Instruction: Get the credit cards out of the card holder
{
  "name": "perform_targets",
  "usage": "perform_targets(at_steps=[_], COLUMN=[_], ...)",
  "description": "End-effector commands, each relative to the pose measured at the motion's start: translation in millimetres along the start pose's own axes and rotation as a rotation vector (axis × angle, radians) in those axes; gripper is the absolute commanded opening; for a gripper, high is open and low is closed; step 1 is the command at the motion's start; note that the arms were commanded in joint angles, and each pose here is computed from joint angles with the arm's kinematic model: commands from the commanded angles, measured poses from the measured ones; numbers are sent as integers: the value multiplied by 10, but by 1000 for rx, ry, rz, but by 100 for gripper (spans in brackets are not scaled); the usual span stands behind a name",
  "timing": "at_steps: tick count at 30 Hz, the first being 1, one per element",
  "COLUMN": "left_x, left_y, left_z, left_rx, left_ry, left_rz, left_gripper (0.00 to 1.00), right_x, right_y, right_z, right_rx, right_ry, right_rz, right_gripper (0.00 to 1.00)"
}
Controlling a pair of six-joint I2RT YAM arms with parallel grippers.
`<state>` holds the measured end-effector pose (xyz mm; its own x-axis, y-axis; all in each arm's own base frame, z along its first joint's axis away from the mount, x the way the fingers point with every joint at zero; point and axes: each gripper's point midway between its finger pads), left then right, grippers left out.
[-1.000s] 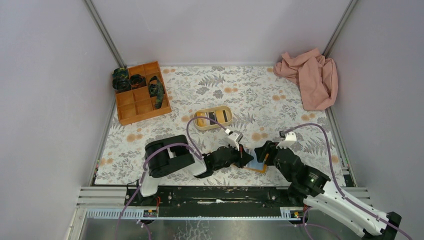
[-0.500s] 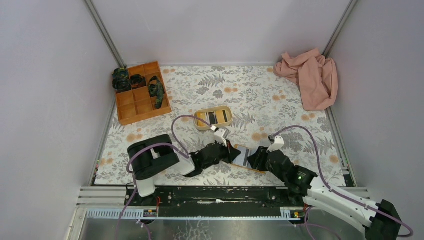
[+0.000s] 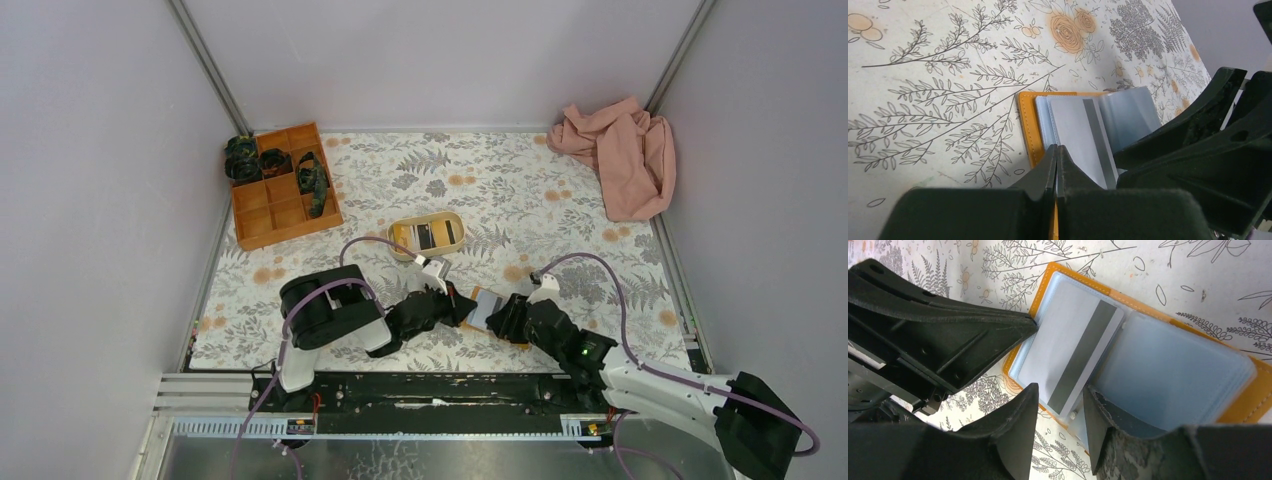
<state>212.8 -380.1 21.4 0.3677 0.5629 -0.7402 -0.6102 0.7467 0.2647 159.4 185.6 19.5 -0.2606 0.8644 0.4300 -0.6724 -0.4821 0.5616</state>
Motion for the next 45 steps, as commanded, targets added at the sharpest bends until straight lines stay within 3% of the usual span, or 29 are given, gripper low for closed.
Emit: perform_targets(at_steps=[1, 6, 13, 22, 34, 45], left_x=[131, 144, 163, 171, 174, 169], left_y=[95, 144, 126, 103, 96, 105], left_z=[-70, -100, -127, -142, -145, -145], left_rx=[11, 19, 29, 35, 36, 36], left_ry=[4, 18, 15, 13, 11, 10], left_rz=[8, -2, 4, 9, 9, 6], left_gripper=[0, 0, 0, 0, 0, 0], right_x=[-47, -112, 113, 331, -52, -119], right_y=[-37, -29, 35, 36, 72, -74], right_z=[21, 61, 313, 276, 333, 124], right_rx=[-3, -28, -119, -76, -82, -2], right_ry=[-33, -51, -51, -29, 1, -14], right_rz=[-19, -16, 129, 239, 17, 9], right_gripper=[46, 45, 39, 40, 43, 45])
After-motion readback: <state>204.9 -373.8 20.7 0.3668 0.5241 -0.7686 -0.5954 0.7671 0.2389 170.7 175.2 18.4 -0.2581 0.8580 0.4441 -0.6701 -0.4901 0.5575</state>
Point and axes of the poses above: each gripper's point midway between its finger pads, its own y axis back along the fingers, its own x axis along the line the jaws close on, z = x × y, and after that the axes turned 11 degrees about y, right-handed
